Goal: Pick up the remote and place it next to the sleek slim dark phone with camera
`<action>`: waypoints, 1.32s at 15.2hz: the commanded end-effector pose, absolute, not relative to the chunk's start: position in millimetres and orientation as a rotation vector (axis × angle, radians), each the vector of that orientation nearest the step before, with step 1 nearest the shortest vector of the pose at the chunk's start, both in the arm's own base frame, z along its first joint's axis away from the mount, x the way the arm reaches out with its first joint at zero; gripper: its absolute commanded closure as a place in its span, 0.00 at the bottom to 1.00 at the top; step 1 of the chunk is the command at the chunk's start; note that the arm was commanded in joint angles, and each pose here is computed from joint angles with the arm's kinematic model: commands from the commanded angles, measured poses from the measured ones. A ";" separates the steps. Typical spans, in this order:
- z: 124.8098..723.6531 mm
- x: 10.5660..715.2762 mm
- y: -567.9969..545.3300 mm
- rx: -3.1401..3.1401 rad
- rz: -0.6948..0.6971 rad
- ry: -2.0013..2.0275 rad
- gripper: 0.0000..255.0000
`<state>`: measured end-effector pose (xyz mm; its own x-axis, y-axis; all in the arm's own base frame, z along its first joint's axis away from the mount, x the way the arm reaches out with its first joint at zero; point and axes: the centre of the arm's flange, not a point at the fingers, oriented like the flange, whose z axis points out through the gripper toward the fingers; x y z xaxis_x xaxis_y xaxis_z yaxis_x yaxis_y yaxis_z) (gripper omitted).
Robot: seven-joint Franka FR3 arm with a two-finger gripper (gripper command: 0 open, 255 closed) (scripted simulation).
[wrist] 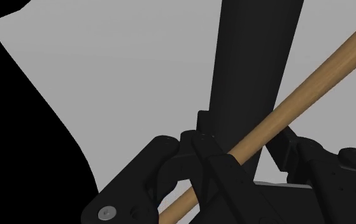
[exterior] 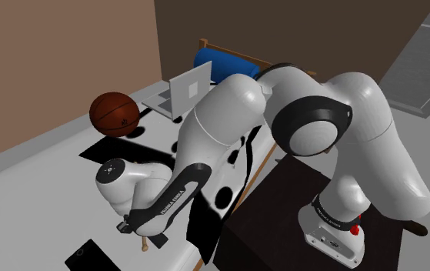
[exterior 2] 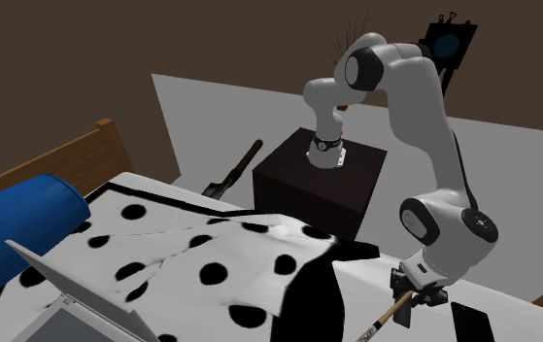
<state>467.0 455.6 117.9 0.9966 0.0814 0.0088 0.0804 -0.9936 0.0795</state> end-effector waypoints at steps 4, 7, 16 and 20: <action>104.2 468.3 455.5 3.060 0.020 0.124 1.00; 104.2 468.3 455.5 3.060 0.020 0.124 1.00; 117.4 468.1 456.5 3.060 0.020 0.124 0.00; 154.1 467.5 459.4 3.060 0.020 0.124 0.00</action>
<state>465.7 459.1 148.2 0.9966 0.0817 0.0103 0.0806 -0.9937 0.0782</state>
